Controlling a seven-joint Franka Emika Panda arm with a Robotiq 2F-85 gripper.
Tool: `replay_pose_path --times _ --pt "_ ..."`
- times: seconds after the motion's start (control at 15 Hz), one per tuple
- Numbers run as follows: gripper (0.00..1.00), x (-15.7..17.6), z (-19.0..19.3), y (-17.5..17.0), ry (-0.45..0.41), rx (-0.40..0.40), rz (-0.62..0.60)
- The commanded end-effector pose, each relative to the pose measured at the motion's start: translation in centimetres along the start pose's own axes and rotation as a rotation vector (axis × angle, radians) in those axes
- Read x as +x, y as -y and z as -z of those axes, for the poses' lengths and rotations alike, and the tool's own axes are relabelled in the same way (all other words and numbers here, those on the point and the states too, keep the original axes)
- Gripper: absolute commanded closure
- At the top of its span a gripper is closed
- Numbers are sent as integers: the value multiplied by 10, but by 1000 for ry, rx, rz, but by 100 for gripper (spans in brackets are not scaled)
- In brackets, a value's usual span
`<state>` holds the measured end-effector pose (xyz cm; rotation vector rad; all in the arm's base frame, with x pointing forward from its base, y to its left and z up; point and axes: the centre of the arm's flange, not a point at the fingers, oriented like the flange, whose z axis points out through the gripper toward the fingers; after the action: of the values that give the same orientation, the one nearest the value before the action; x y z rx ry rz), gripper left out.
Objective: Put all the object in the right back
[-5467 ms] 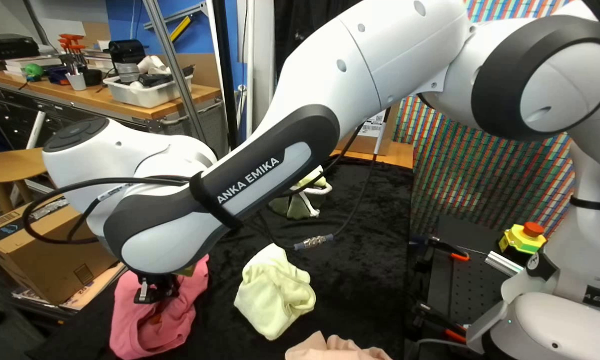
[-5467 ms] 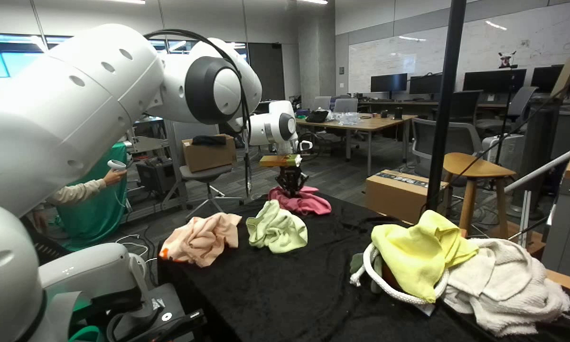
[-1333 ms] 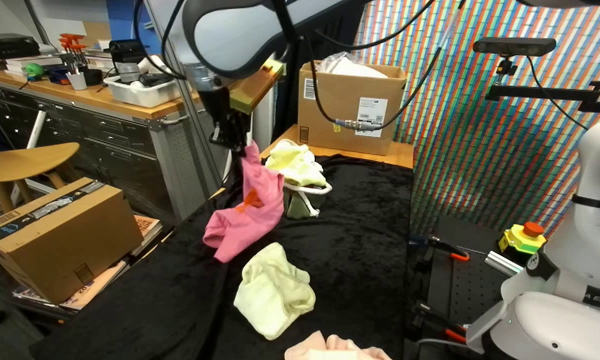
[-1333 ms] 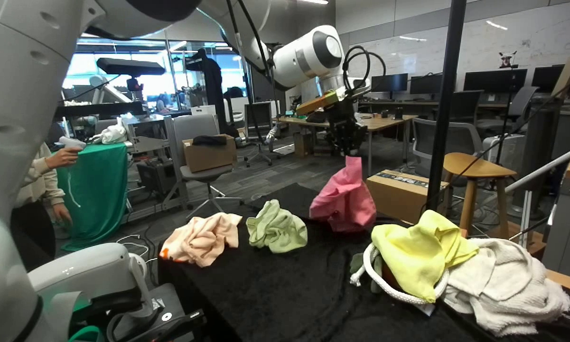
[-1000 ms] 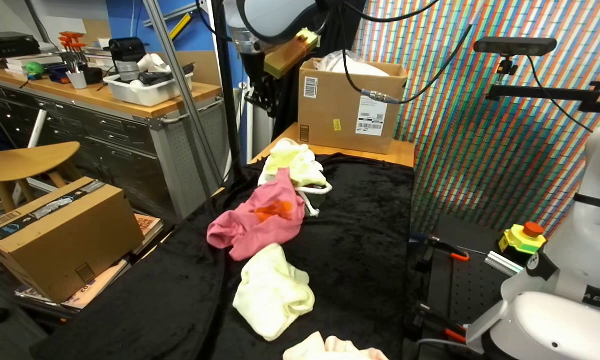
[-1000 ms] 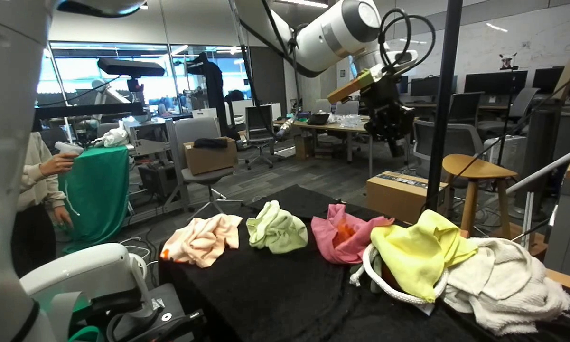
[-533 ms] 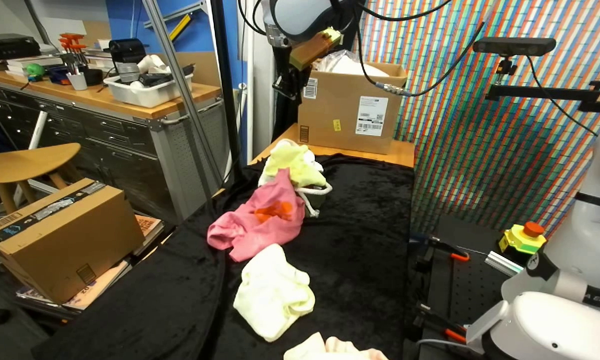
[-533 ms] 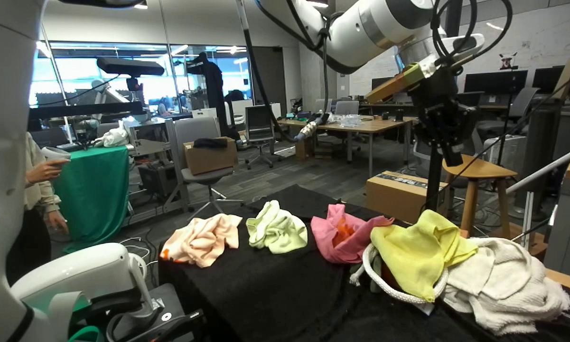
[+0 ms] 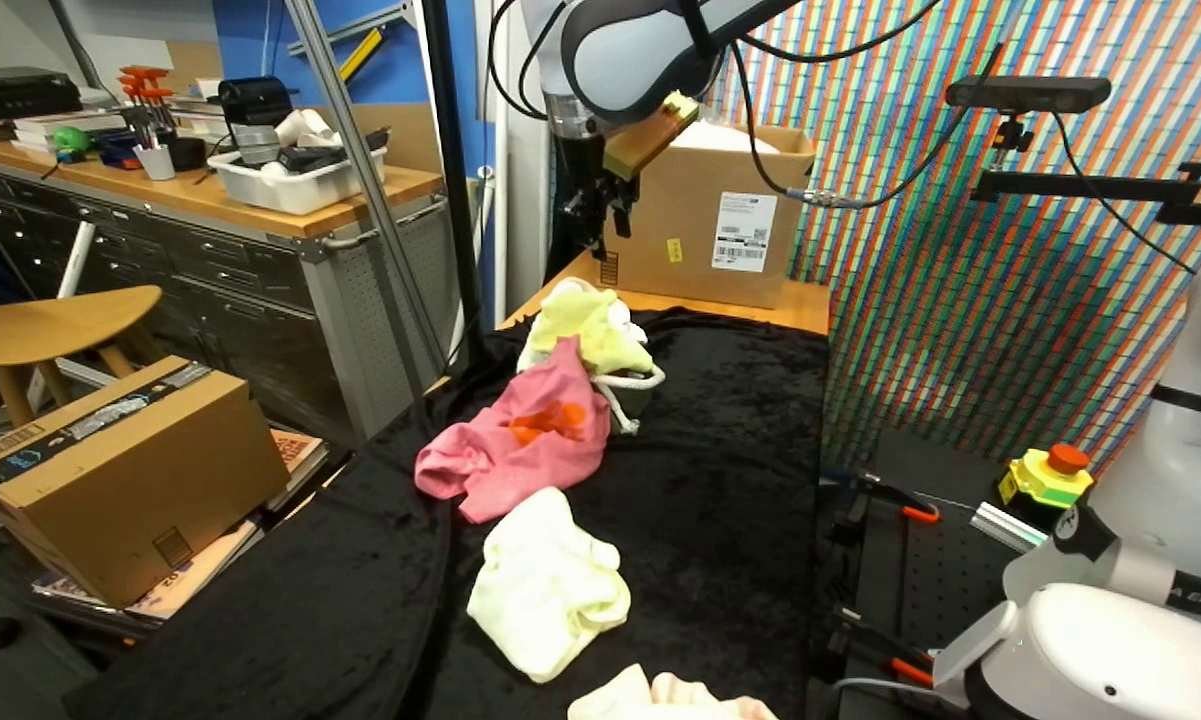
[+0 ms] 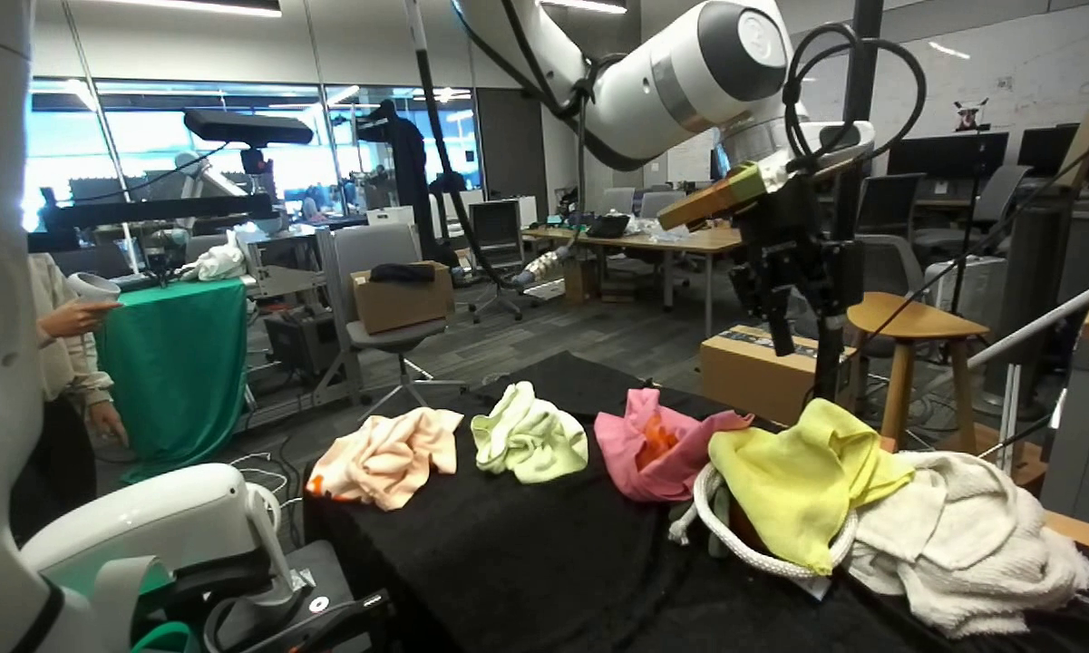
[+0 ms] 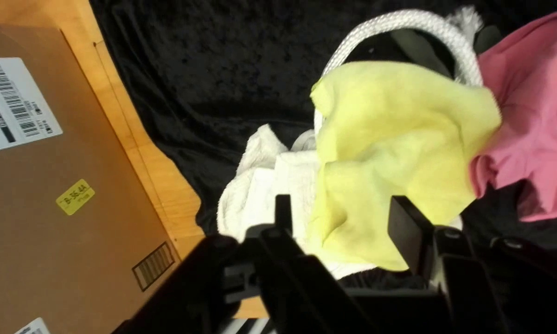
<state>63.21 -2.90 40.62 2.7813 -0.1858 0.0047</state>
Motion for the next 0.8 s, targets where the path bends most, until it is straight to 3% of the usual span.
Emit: replay_pose_path --times 0.0,0.13,0.73 --pt "12 -56 4 33 16 53 116" --pt "0 -79 0 60 42 77 178" --pt "0 -170 -35 150 144 119 354"
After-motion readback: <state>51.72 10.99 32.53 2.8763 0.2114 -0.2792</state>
